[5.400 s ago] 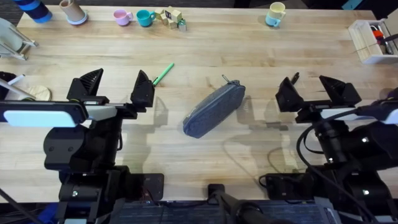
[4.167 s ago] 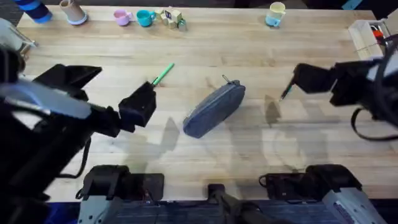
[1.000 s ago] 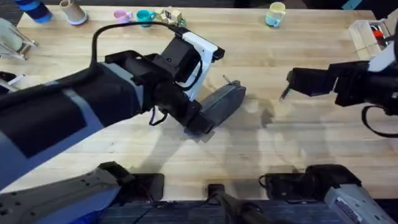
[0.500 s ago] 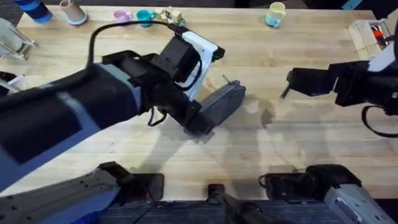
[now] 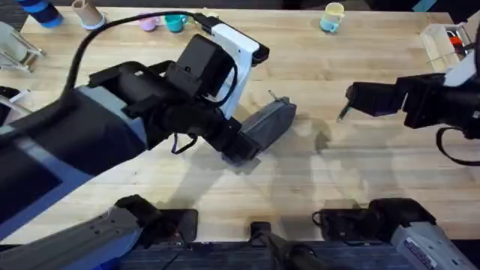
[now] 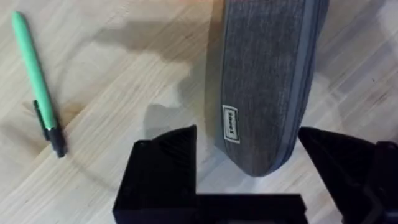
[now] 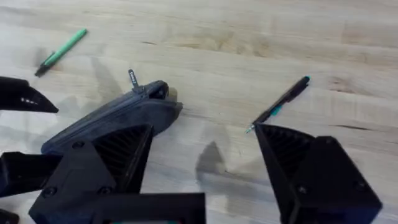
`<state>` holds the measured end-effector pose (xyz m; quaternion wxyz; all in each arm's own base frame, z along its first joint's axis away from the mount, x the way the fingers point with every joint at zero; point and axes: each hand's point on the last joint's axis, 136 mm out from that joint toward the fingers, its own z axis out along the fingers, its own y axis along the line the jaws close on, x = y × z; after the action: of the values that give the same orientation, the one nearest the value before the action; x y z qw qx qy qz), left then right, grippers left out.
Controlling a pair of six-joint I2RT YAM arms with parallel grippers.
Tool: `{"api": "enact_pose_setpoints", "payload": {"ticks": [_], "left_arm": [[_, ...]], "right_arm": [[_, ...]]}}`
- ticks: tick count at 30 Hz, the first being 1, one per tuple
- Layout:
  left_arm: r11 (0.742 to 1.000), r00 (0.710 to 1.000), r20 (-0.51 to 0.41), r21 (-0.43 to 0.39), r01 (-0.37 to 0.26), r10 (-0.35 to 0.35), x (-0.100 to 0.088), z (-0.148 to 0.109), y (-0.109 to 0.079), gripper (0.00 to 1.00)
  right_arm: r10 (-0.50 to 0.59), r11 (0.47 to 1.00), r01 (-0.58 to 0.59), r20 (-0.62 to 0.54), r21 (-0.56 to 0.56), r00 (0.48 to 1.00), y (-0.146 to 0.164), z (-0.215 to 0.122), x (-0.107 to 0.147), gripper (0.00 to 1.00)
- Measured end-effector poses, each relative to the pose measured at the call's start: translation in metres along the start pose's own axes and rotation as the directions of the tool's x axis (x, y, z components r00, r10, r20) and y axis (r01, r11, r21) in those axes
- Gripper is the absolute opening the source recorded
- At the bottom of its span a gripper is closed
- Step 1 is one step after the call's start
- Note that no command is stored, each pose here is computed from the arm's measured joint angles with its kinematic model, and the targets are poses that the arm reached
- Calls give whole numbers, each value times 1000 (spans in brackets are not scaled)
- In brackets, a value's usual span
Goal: Unzip the bag, pick up the pens from the table one at a time and place them inside, then zip the bag closed.
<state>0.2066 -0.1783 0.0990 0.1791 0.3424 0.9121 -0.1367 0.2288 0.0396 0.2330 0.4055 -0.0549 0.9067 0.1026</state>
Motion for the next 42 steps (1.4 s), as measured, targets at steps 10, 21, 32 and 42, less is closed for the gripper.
{"api": "enact_pose_setpoints", "payload": {"ticks": [10,21,32,42], "left_arm": [[999,998,-55,49,12,-9,7,13,-6,568],[998,999,-46,66,-14,17,5,13,-10,47],[998,999,-46,66,-14,17,5,13,-10,41],[998,999,-47,66,-14,17,5,13,-10,43]], "right_arm": [[-3,1000,3,0,0,1000,0,0,0,996],[-6,999,6,14,-41,1000,7,0,-3,996],[-50,952,7,-132,-307,990,58,31,5,996],[-158,928,64,-233,-367,960,85,59,-26,996]]}}
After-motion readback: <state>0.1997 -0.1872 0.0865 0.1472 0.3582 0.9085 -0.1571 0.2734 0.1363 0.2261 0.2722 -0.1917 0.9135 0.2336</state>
